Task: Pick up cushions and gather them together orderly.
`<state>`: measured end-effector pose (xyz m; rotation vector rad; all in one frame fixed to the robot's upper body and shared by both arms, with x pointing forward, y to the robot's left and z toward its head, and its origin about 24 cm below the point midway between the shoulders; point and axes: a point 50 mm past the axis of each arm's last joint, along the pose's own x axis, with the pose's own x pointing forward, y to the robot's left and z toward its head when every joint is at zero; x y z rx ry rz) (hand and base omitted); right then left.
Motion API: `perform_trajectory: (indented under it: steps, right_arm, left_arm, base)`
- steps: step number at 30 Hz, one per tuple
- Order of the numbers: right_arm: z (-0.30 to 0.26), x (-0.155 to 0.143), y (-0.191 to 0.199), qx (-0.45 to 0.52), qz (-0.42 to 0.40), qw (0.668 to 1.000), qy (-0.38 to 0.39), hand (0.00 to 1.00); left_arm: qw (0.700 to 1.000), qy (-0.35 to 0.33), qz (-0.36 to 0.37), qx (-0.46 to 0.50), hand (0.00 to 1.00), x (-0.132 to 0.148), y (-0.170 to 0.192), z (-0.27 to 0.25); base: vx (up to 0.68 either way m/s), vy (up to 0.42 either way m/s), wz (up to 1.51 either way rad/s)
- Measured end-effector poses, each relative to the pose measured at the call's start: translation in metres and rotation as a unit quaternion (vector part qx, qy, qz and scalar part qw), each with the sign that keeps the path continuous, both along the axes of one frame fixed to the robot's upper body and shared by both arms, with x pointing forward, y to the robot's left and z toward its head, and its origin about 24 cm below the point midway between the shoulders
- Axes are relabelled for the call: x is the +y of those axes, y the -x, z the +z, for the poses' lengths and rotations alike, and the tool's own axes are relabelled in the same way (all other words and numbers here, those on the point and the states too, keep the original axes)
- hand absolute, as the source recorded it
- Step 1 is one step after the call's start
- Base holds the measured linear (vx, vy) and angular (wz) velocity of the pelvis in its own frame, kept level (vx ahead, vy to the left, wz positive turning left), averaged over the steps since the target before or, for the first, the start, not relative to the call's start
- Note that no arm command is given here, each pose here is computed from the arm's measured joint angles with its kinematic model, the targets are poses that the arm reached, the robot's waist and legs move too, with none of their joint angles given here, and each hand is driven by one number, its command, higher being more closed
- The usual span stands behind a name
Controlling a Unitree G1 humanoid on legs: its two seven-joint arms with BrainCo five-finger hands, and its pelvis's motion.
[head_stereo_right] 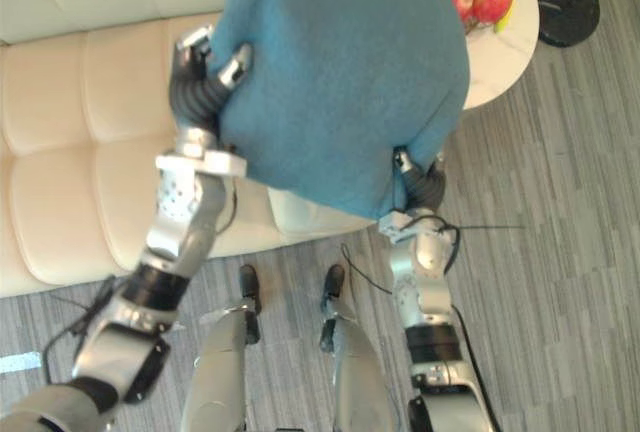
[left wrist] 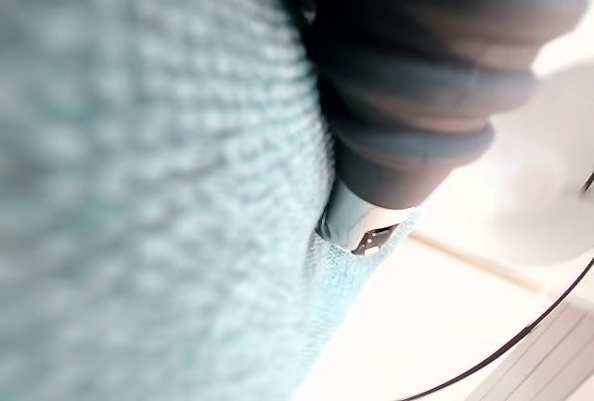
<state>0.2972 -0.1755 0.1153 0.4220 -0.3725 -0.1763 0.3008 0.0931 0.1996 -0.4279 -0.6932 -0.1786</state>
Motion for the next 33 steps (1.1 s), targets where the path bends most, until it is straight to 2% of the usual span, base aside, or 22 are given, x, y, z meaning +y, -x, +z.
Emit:
perform_trajectory:
  steps: [5, 14, 23, 33]
  right_arm:
    - [-0.019, -0.001, 0.028, 0.022, -0.013, 1.000, 0.019, 1.00]
    - [-0.064, 0.001, 0.062, 0.109, -0.007, 0.990, 0.086, 1.00]
    - [-0.073, -0.003, 0.072, 0.134, -0.013, 0.983, 0.127, 1.00]
    - [-0.043, -0.011, 0.087, 0.080, -0.049, 0.987, 0.132, 1.00]
  left_arm:
    - [0.995, 0.042, 0.011, 0.089, 1.00, 0.010, 0.025, -0.055]
    - [0.974, 0.042, 0.012, 0.221, 1.00, 0.021, 0.064, -0.125]
    - [0.964, 0.042, 0.005, 0.263, 1.00, 0.020, 0.075, -0.144]
    - [0.965, 0.066, -0.033, 0.250, 1.00, 0.007, 0.086, -0.136]
  base:
    - [0.07, 0.019, 0.04]
    - [0.11, 0.033, 0.05]
    - [-0.01, -0.030, 0.80]
    - [-0.09, -0.109, 1.23]
